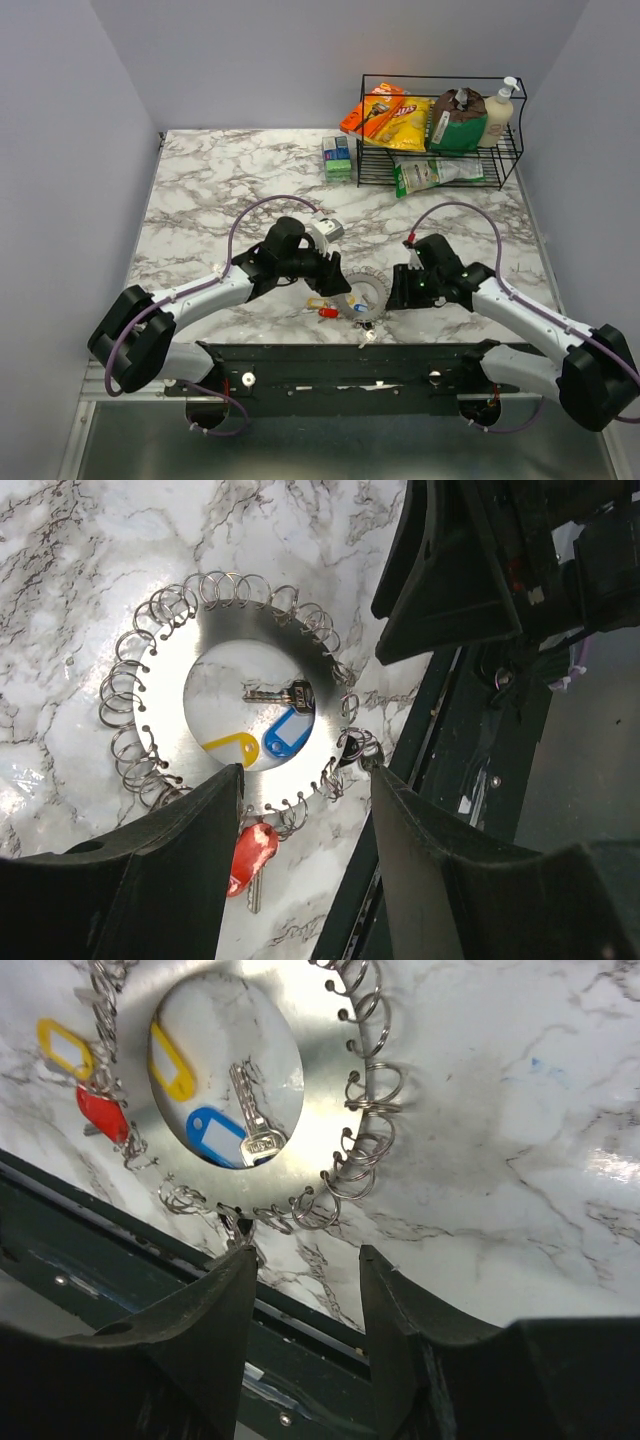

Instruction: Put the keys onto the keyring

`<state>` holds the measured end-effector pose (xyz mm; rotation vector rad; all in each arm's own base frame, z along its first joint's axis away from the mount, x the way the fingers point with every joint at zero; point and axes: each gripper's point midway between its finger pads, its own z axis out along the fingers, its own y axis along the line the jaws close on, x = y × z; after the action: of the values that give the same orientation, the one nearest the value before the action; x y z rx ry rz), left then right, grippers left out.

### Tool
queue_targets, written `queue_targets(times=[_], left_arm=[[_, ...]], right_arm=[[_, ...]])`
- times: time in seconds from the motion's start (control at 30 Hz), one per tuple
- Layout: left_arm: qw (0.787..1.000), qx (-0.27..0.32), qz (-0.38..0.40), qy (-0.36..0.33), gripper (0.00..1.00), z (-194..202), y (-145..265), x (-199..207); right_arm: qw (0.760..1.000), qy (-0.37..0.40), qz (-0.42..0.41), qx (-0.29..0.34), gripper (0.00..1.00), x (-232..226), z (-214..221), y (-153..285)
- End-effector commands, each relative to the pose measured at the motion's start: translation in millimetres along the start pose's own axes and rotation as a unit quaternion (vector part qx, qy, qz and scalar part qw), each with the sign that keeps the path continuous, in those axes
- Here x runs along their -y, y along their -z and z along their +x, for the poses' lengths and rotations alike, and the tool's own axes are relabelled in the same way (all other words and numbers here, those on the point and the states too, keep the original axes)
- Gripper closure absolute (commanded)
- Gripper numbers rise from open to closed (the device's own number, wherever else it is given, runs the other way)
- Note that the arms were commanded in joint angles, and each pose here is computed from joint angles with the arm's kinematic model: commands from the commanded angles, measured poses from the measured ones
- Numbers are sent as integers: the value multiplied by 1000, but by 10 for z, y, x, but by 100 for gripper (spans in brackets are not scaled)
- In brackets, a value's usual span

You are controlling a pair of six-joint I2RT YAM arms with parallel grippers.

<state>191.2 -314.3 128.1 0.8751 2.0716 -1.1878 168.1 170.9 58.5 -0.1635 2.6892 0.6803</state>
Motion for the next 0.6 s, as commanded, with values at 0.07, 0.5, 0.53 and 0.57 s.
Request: queue_targets(times=[0.07,0.5,0.53,0.57], left_arm=[[1000,14,-17,5,37,-113,-12,-49],[990,-62,-74,105,76,291,-481,-382],[989,-64,-79,110,82,308,-523,-417],[987,-76,-83,119,85,397,-574,-467]], right_arm=[[994,56,88,-38,47,94,131,-53],[991,67,107,-40,46,85,94,-112],[991,67,108,-37,46,81,77,-108],[991,68,107,-36,45,75,70,-104]])
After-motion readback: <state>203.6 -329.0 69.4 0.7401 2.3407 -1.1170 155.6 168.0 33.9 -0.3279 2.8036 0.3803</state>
